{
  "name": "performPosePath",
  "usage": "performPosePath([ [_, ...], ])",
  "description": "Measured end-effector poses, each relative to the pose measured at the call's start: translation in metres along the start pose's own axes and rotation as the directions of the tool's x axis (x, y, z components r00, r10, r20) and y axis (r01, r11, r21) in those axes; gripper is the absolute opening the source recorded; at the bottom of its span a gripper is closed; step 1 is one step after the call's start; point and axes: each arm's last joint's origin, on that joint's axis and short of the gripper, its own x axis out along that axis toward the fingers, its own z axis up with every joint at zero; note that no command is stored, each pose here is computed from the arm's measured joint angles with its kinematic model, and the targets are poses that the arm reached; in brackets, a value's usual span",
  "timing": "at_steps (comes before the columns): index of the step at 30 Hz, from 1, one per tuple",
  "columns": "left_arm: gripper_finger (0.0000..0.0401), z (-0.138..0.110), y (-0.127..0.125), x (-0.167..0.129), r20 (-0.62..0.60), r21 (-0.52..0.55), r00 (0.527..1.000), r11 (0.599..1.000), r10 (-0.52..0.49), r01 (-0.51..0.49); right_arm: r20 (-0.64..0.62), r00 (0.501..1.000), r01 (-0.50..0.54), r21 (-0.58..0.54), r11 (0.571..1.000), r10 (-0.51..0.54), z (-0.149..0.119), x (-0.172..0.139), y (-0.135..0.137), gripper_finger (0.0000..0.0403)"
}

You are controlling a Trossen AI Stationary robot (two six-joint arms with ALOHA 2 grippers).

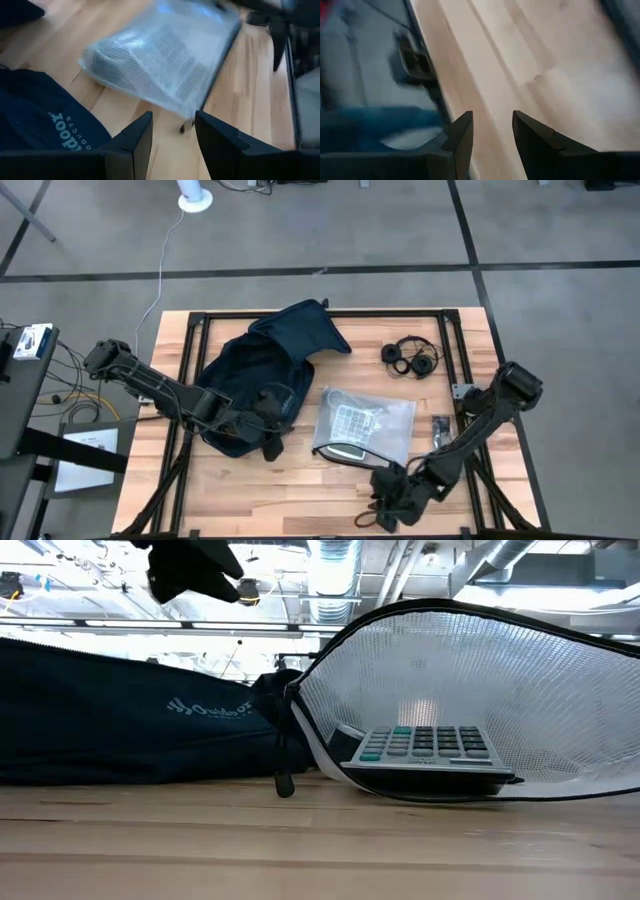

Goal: Unpack backpack
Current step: Remove the gray calculator from the white zip bag

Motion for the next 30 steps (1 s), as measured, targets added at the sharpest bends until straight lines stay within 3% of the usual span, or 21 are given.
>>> performPosePath([
  [3, 0.0134, -0.003, 0.002, 0.0, -0.037, 0.076, 0.999, 0.997, 0.014, -0.011, 0.003, 0.998, 0.059, 0.218, 0.974, -0.061, 0.01, 0.019, -0.013, 0.0128],
  [7, 0.0134, -0.013, 0.006, -0.002, -0.117, 0.139, 0.99, 0.989, 0.073, -0.056, 0.013, 0.993, 0.098, 0.459, 0.883, -0.117, 0.026, 0.03, -0.023, 0.0128],
  [13, 0.0134, -0.024, 0.01, -0.006, -0.199, 0.291, 0.97, 0.954, 0.138, -0.076, 0.07, 0.973, 0.12, 0.659, 0.743, -0.22, 0.03, 0.031, -0.033, 0.0122],
  [18, 0.0134, -0.026, 0.008, -0.008, -0.201, 0.33, 0.97, 0.942, 0.134, -0.061, 0.14, 0.928, 0.121, 0.763, 0.635, -0.345, 0.012, 0.022, -0.039, 0.0098],
  [30, 0.0134, -0.025, 0.005, -0.008, -0.152, 0.373, 0.978, 0.925, 0.14, -0.074, 0.146, 0.884, 0.216, 0.716, 0.664, -0.445, 0.02, 0.004, -0.037, 0.0072],
])
